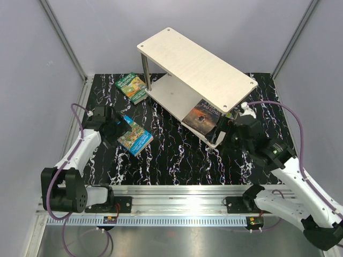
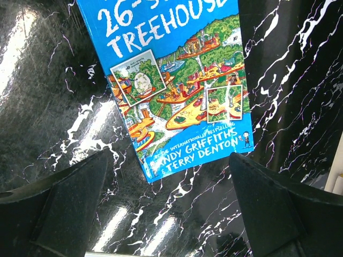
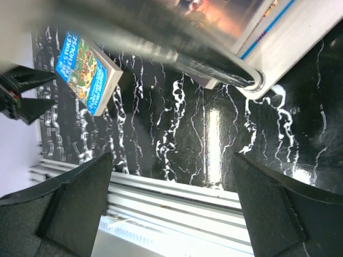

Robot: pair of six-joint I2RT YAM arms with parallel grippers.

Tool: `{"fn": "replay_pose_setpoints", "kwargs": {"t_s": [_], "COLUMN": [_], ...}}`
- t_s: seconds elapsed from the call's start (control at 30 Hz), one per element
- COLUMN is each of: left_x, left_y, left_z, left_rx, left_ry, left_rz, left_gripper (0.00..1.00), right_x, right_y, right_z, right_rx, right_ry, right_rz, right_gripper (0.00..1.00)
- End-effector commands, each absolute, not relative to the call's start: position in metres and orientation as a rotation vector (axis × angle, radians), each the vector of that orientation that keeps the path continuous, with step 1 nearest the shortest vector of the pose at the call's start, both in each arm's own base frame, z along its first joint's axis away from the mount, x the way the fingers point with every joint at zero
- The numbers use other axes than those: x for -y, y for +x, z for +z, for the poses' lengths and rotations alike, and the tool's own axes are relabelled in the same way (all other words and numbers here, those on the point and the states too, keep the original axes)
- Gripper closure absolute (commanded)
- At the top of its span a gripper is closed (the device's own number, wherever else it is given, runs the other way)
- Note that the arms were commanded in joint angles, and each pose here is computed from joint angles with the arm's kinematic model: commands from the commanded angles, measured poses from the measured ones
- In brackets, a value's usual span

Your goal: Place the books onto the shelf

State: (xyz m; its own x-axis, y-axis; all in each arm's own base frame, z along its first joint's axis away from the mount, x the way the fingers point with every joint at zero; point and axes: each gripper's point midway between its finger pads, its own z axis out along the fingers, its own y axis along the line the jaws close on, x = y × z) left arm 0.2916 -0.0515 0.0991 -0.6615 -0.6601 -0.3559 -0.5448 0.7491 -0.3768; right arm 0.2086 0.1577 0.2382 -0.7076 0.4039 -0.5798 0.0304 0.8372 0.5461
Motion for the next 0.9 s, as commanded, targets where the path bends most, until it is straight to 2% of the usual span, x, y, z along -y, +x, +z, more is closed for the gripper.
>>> {"fn": "replay_pose_setpoints", "kwargs": {"t_s": [0.0,0.1,0.13,0.23,0.4,0.43,0.5,0.53,0.6,0.63,0.7,0.73,0.87], "left_x": [0.053,0.053,0.053,0.052,0.047,0.046,0.043,0.042,0.041,0.041,0.034,0.032,0.016], "left_y": [0.299,0.298,0.297,0.294,0.291,0.29,0.29,0.289,0.288,0.288,0.287,0.287,0.283], "left_z": [0.106,0.103,0.101,0.098,0.09,0.088,0.085,0.084,0.081,0.081,0.078,0.078,0.074], "left_rx": [-2.447,-2.459,-2.463,-2.471,-2.487,-2.493,-2.496,-2.498,-2.504,-2.507,-2.504,-2.501,-2.516], "left_ry": [-0.877,-0.881,-0.883,-0.888,-0.918,-0.92,-0.928,-0.931,-0.936,-0.938,-0.979,-0.989,-1.043], "left_rz": [-0.359,-0.349,-0.347,-0.342,-0.355,-0.358,-0.351,-0.346,-0.342,-0.339,-0.329,-0.328,-0.27], "left_gripper": [0.01,0.01,0.01,0.01,0.01,0.01,0.01,0.01,0.01,0.01,0.01,0.01,0.01], "right_x": [-0.144,-0.187,-0.202,-0.265,-0.356,-0.371,-0.398,-0.41,-0.432,-0.439,-0.456,-0.458,-0.467], "right_y": [0.217,0.21,0.215,0.207,0.224,0.231,0.242,0.251,0.258,0.27,0.282,0.294,0.331], "right_z": [0.254,0.252,0.242,0.254,0.241,0.224,0.238,0.215,0.218,0.191,0.192,0.17,0.151], "right_rx": [-2.202,-2.239,-2.259,-2.262,-2.317,-2.335,-2.312,-2.363,-2.374,-2.43,-2.434,-2.477,-2.513], "right_ry": [0.36,0.181,0.098,-0.163,-0.459,-0.528,-0.556,-0.592,-0.63,-0.631,-0.632,-0.616,-0.527], "right_rz": [0.439,0.457,0.382,0.437,0.53,0.508,0.572,0.554,0.636,0.619,0.693,0.683,0.778], "right_gripper": [0.0,0.0,0.0,0.0,0.0,0.0,0.0,0.0,0.0,0.0,0.0,0.0,0.0]}}
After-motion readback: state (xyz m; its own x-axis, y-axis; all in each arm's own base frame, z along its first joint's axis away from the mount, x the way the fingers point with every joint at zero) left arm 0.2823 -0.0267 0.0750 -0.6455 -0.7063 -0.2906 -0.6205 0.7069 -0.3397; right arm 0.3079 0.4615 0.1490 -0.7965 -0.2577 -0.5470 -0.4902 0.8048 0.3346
